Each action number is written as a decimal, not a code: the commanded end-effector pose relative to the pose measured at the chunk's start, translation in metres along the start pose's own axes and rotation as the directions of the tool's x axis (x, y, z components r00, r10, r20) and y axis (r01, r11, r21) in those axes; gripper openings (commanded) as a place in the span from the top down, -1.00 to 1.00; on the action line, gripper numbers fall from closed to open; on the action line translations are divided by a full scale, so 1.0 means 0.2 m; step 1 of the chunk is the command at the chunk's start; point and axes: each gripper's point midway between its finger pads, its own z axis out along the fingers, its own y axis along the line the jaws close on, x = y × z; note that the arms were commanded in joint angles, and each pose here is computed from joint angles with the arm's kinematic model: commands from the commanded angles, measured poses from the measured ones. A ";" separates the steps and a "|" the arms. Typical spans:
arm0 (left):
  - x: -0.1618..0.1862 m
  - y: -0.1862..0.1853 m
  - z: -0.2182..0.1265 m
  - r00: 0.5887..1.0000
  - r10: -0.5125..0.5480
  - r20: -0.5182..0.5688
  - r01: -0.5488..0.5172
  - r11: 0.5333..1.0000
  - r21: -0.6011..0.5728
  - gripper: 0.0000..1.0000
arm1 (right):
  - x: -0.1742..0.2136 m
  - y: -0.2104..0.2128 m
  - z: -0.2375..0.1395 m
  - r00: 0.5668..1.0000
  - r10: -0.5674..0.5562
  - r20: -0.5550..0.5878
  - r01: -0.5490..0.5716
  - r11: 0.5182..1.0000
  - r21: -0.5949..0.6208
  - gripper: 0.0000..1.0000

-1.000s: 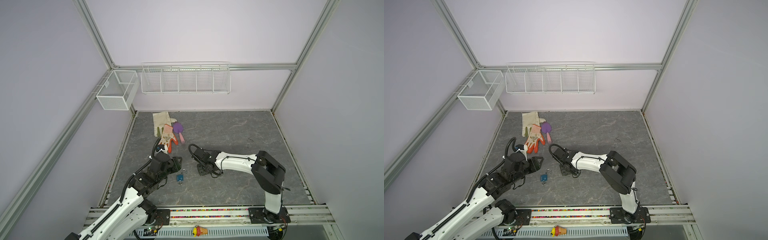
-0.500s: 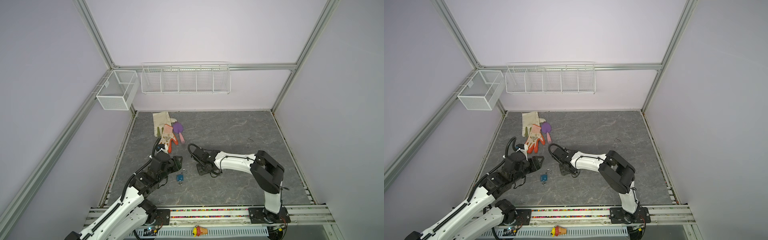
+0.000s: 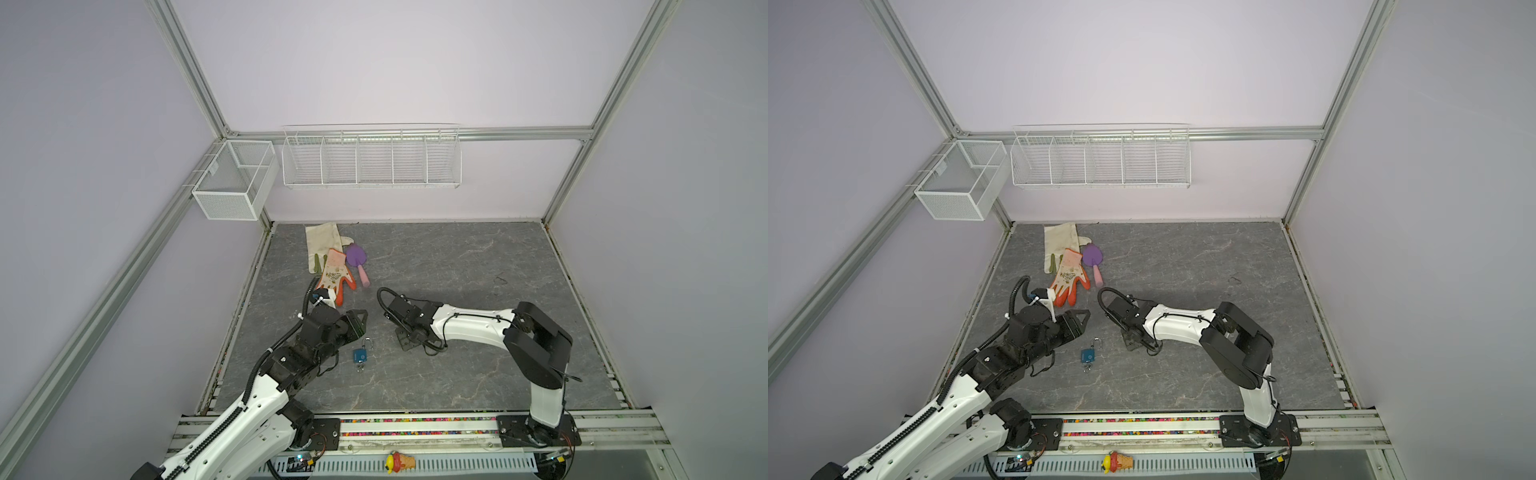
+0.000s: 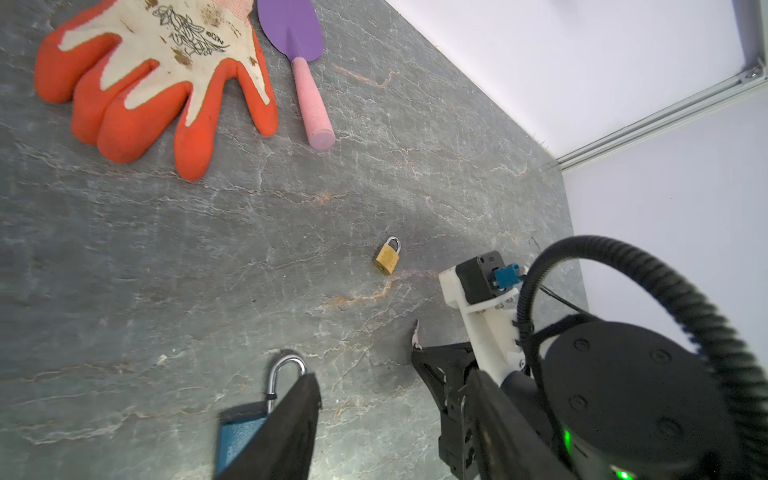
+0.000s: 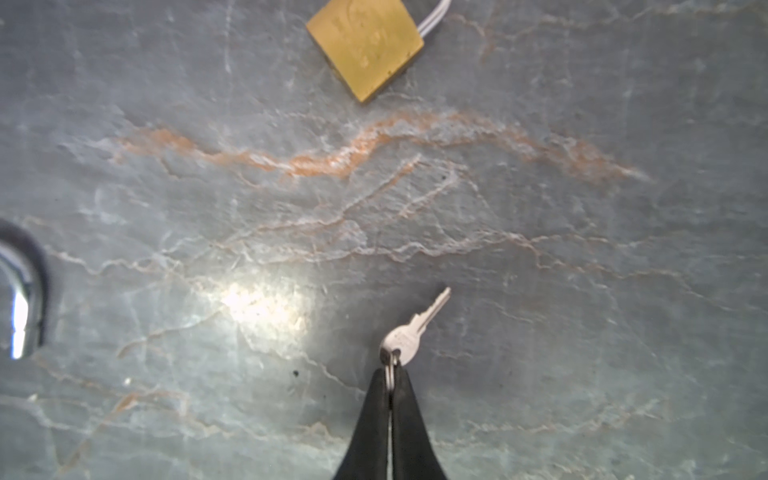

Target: Unlock with the key

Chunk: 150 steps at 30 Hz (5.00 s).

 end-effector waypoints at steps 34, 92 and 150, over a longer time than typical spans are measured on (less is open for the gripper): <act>0.06 -0.64 0.05 0.964 -0.145 -0.222 0.218 0.910 0.353 -0.06 | -0.09 0.16 -0.98 0.705 -0.442 0.554 0.619 0.765 -0.178 0.87; -0.15 -0.90 -0.01 0.966 0.206 0.158 -0.259 0.805 0.534 1.00 | -0.14 0.00 -1.32 0.819 0.063 0.570 0.358 0.720 -0.595 -0.04; -0.11 -1.28 -0.27 0.908 0.284 0.307 -0.404 0.413 0.816 1.00 | -0.42 -0.04 -1.65 0.739 0.337 0.584 0.446 0.405 -0.798 0.77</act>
